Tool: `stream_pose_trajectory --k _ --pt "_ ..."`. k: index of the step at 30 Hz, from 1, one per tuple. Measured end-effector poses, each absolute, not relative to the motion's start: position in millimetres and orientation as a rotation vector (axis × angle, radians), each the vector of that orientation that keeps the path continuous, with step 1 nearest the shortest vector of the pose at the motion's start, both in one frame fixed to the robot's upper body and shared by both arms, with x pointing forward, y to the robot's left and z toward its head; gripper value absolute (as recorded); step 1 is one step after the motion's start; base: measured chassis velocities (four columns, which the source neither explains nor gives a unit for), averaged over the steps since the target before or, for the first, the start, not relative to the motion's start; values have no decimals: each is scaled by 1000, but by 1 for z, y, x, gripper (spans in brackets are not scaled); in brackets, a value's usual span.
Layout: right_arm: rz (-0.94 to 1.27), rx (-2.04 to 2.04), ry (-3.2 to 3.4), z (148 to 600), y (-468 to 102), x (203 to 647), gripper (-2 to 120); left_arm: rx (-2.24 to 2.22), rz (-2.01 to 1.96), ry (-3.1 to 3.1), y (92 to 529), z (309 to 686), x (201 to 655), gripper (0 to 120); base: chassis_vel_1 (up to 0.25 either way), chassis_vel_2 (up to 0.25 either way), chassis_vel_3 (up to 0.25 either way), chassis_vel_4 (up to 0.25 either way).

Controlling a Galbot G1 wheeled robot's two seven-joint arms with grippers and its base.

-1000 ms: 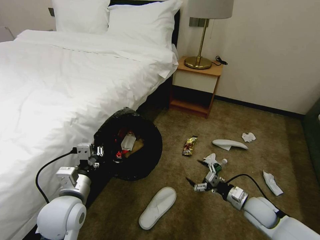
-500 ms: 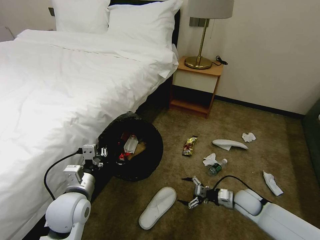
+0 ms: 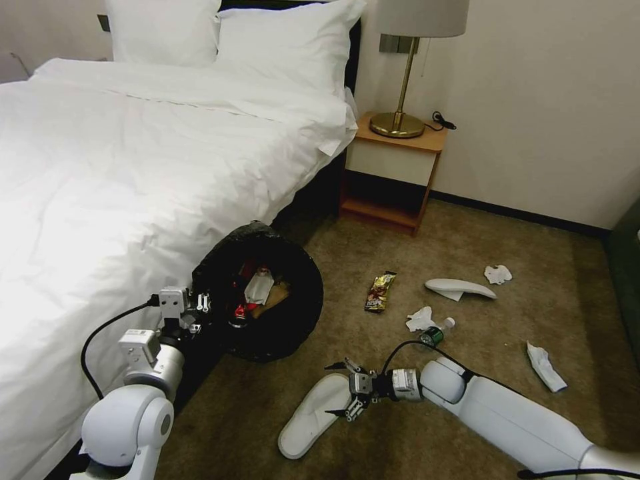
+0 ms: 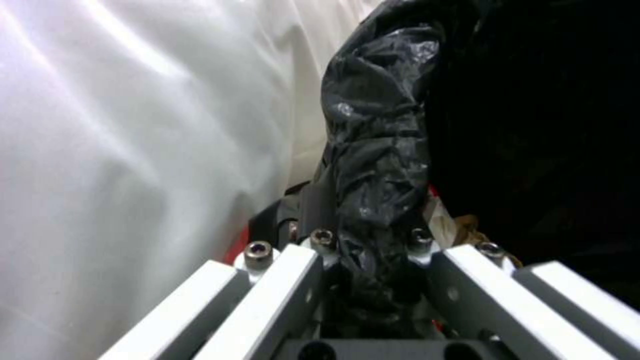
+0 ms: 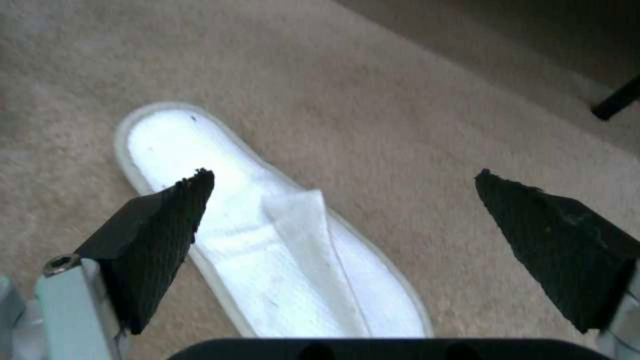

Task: Pick up the trash bin, then pick up the garbage on the floor and place it into the trash bin.

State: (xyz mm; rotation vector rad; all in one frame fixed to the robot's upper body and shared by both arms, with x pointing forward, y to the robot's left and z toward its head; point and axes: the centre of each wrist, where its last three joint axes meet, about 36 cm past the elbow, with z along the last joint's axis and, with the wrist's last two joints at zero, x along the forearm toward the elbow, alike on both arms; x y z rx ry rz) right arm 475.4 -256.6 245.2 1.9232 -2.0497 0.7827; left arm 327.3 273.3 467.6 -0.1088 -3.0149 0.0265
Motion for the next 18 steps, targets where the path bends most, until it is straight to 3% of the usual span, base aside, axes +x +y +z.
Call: stream_pose_trajectory --k 18 --pt "825 1885 -1895 231 -279 501 100 -113 19 -3028 273 471 321 2 0 0 0 0"
